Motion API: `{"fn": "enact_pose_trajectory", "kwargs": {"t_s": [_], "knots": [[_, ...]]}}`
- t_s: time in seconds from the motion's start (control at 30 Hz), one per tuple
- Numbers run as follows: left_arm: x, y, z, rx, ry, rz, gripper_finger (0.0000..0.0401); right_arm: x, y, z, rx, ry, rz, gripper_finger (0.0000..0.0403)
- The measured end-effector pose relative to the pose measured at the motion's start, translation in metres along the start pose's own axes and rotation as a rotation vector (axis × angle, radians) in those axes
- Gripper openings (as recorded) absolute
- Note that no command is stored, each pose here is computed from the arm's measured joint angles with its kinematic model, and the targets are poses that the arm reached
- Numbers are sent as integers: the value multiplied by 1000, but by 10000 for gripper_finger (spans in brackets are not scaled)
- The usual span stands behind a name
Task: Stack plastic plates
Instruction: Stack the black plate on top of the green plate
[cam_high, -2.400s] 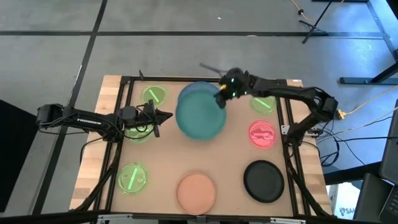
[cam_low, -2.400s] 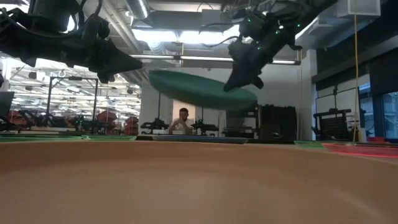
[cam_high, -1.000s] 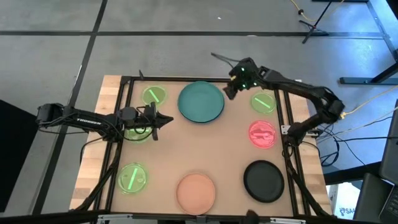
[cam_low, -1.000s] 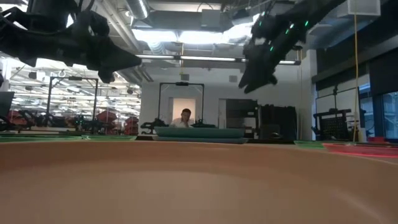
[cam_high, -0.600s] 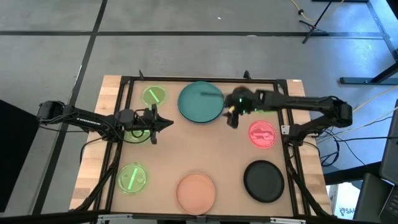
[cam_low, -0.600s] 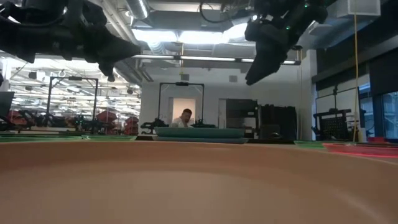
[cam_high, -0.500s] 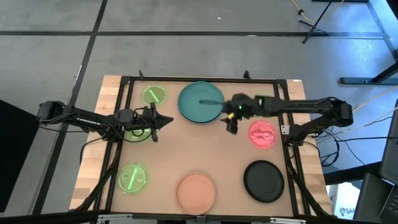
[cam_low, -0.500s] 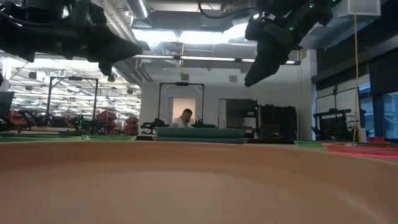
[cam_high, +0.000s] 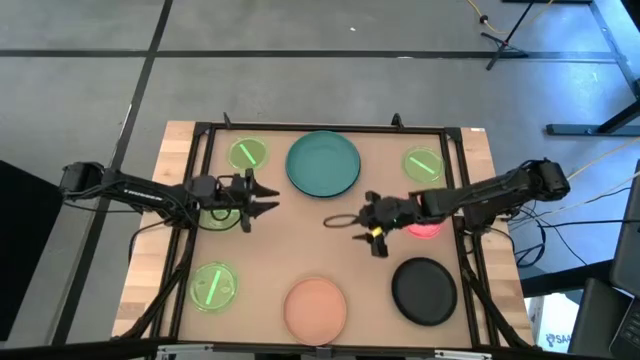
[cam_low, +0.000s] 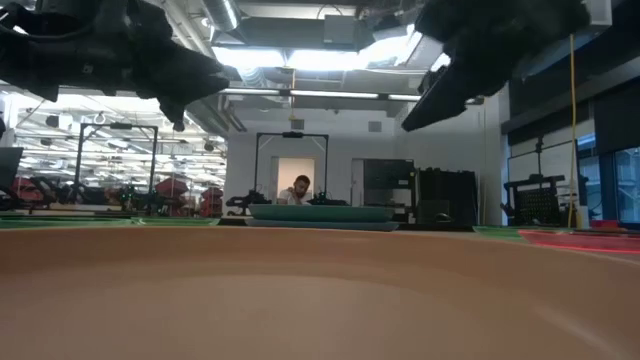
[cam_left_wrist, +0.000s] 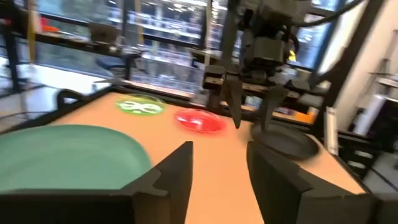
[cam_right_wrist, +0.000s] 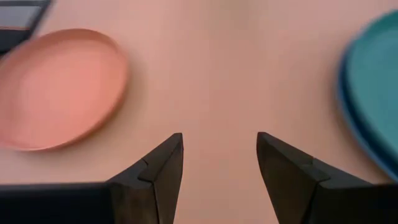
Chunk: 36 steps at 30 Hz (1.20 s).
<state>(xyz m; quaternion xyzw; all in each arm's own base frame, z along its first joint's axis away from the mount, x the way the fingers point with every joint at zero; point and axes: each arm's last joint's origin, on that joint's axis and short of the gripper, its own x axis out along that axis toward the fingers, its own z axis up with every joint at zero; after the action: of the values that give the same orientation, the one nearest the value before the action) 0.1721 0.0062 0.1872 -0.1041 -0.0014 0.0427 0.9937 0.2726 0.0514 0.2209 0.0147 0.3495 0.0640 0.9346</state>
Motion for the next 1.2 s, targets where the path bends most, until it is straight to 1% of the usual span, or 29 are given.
{"fn": "enact_pose_trajectory", "kwargs": {"t_s": [0.1, 0.2, 0.4, 0.53, 0.7, 0.8, 0.9, 1.0, 1.13, 1.2], "knots": [[1, -7, -4, 1, 21, -39, 153, -1, 16, -2, -11, 8, 47, 193], [2, -15, -8, 2, 39, -51, 151, -2, 31, -7, -30, 38, 87, 193], [12, -32, -12, 13, 76, -69, 150, -7, 56, -29, -41, 223, 175, 193], [22, -40, -21, 33, 132, -41, 150, -14, 68, -45, -2, 366, 153, 193], [37, -45, -26, 64, 180, -33, 150, -23, 78, -62, -16, 491, 98, 193], [45, -45, -26, 99, 189, -23, 150, -28, 79, -70, -17, 574, 52, 193], [52, -43, -27, 106, 199, -8, 150, -33, 75, -77, 2, 648, -15, 193], [57, -43, -30, 109, 216, -4, 150, -34, 74, -78, 38, 666, -42, 193], [60, -42, -36, 116, 246, 4, 150, -33, 75, -78, 43, 653, -36, 193], [61, -41, -38, 118, 254, 4, 150, -30, 74, -82, 44, 647, -31, 193]]}}
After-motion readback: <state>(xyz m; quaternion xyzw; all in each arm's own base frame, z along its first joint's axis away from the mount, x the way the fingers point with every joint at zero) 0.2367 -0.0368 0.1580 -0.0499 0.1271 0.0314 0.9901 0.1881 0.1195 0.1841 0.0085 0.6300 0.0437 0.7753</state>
